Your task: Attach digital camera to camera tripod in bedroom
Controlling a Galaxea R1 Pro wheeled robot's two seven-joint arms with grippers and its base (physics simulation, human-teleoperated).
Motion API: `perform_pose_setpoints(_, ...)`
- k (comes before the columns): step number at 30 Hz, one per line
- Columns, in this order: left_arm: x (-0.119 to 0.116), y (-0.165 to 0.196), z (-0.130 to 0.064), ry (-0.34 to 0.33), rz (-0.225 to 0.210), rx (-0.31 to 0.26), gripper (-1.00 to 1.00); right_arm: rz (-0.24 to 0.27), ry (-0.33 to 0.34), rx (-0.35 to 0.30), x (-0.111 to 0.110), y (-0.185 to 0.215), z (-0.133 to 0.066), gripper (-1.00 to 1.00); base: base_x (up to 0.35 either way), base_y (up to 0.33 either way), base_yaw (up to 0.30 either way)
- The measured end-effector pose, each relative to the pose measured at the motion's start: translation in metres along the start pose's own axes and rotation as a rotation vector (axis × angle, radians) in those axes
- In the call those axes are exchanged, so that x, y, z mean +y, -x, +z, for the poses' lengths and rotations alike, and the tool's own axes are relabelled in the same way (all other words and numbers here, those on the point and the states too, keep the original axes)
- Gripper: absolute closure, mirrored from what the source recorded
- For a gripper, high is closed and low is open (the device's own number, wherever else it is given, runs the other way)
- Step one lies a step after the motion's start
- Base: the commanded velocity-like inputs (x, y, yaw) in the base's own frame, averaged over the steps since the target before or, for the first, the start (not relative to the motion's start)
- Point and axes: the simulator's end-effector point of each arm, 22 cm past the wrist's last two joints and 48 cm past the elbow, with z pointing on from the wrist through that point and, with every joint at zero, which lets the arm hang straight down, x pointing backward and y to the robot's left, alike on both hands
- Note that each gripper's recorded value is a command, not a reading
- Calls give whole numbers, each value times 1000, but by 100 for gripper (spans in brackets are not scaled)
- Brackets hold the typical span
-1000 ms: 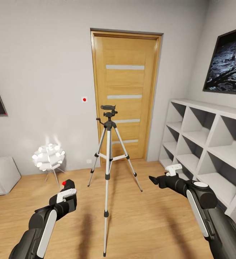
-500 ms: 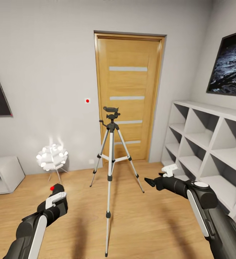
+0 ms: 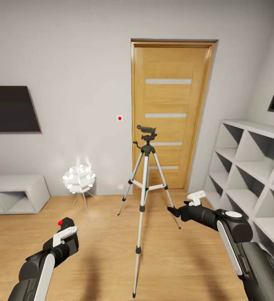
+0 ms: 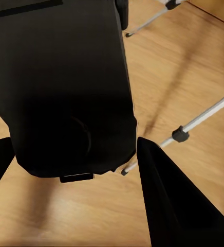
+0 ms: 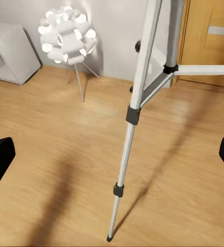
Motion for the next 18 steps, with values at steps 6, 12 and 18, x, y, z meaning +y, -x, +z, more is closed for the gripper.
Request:
perform_pose_setpoints(6, 0, 3, -6, 5, 0, 1, 100, -3, 2, -3, 2, 6, -4, -100, 0, 0, 239)
perform_pose_setpoints(12, -1, 6, -11, 7, 0, 1, 100, -5, 4, -6, 3, 13, -9, -100, 0, 0, 179)
perform_pose_setpoints(18, -1, 7, -16, 9, 0, 7, 100, -5, 4, -6, 5, 18, -13, -100, 0, 0, 59)
